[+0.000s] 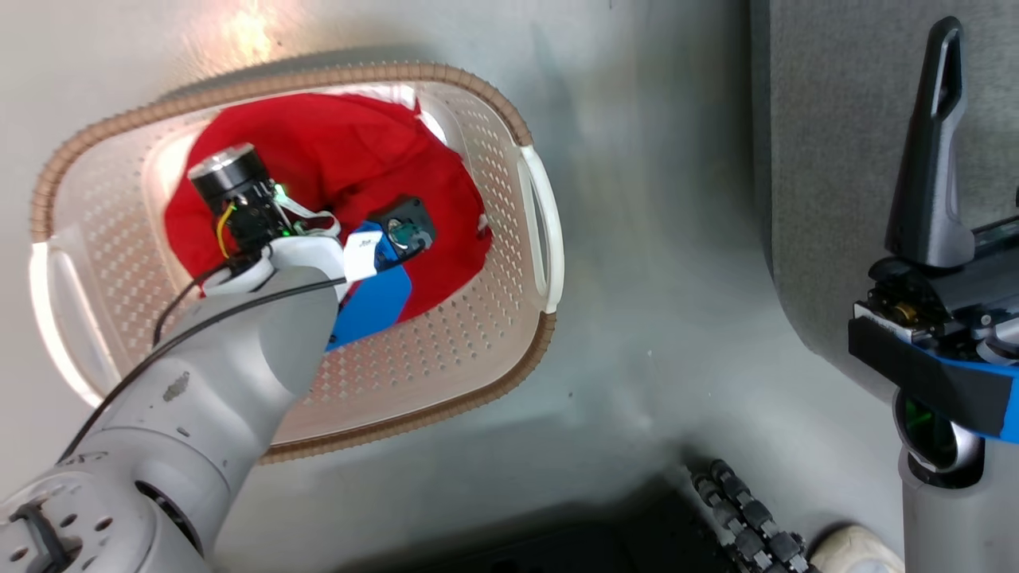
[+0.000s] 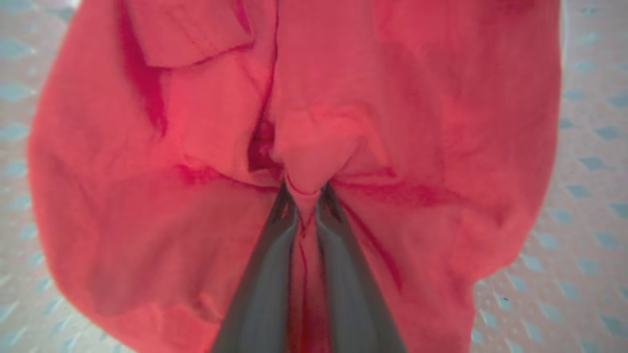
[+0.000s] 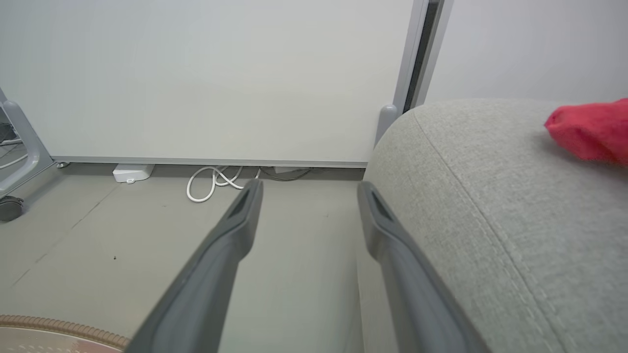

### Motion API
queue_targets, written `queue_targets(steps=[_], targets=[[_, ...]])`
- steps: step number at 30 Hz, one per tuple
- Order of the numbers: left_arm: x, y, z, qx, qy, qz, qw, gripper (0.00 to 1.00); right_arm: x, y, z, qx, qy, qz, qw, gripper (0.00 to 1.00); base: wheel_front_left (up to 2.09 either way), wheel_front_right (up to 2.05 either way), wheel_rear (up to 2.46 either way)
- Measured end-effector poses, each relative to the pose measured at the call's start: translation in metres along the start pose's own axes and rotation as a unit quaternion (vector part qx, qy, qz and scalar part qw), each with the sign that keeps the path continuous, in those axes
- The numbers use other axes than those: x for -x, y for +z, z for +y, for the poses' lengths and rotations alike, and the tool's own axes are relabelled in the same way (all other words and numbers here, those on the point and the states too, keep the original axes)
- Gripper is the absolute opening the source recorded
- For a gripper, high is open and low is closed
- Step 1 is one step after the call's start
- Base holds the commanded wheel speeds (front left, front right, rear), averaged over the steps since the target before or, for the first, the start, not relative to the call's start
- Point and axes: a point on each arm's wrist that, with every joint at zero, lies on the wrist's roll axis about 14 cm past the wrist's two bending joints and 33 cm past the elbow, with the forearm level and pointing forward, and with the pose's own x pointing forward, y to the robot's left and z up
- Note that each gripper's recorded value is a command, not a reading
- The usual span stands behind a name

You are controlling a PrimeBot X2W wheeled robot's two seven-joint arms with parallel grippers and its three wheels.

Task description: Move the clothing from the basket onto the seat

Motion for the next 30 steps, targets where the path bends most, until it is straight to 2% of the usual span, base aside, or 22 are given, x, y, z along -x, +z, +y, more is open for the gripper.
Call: queue_targets(steps=[5,14,22,30], targets=[[0.023,0.021,-0.009,0.013,0.002,-0.053,0.998,0.0,-0.002,0.019,0.001,0.001,0.0,-0.017,1.0,1.0,0.0,0.0,0.0],[0.07,0.027,-0.013,0.051,0.027,-0.134,0.989,0.0,-0.001,0.053,0.003,-0.009,-0.001,-0.044,0.999,1.0,0.0,0.0,0.0],[0.127,0.062,-0.007,0.081,0.069,-0.216,0.97,0.0,0.016,0.079,0.007,-0.015,-0.001,-0.049,0.999,1.0,0.0,0.0,0.0],[0.192,0.083,-0.001,0.12,0.124,-0.287,0.942,0.0,0.041,0.113,0.013,-0.018,0.004,-0.068,0.998,1.0,0.0,0.0,0.0]])
